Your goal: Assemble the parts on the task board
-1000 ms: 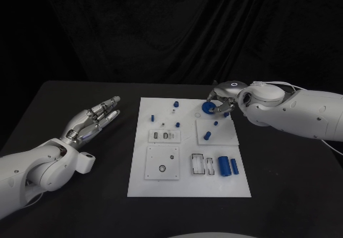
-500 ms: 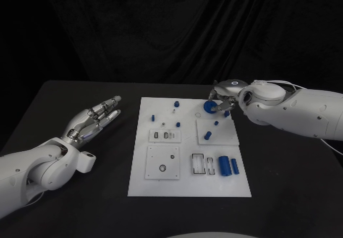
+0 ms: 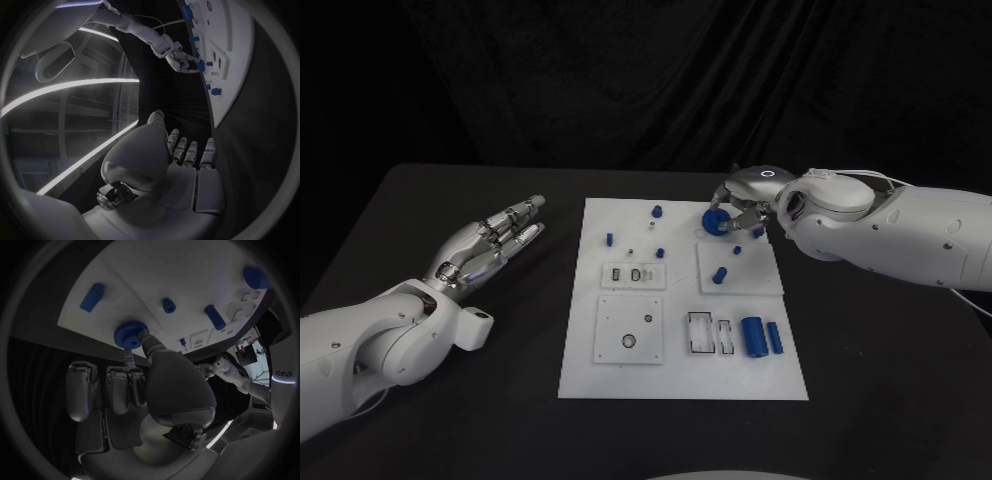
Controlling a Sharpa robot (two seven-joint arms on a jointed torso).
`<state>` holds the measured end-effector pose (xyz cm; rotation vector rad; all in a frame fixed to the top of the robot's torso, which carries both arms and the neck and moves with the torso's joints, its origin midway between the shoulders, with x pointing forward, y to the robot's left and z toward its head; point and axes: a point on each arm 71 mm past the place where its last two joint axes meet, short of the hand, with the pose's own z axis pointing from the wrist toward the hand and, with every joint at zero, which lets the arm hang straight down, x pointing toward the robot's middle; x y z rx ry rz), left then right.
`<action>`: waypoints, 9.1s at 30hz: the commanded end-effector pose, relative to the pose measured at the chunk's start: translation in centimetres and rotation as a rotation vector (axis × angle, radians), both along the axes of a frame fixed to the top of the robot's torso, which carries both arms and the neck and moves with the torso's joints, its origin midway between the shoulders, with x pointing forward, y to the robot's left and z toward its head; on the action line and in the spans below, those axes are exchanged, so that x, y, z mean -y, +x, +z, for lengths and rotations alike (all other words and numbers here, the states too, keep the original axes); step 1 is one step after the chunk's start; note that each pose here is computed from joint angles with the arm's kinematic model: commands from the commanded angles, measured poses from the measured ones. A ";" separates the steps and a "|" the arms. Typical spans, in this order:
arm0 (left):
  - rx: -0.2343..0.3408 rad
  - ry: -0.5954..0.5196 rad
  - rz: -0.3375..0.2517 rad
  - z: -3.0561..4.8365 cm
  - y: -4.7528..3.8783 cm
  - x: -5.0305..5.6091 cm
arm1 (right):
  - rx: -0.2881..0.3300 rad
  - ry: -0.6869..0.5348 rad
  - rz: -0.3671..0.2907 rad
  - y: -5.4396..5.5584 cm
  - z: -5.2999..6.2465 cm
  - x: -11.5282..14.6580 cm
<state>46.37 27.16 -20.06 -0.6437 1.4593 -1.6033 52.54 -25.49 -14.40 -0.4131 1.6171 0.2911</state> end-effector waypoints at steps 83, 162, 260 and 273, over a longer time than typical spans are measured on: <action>0.136 -0.090 -0.051 1.06 -0.07 0.6 | -0.006 -0.022 0.185 1.6 0.6 -10.0; 0.147 -0.124 -0.077 1.66 -1.52 1.2 | 0.036 0.023 -0.124 -3.7 2.3 7.4; 0.111 -0.112 -0.093 1.17 -0.77 1.1 | -0.027 -0.006 -0.182 -3.0 -1.6 8.0; 0.106 -0.109 -0.094 1.12 -0.73 1.0 | -0.004 0.012 -0.158 -3.0 -1.8 7.8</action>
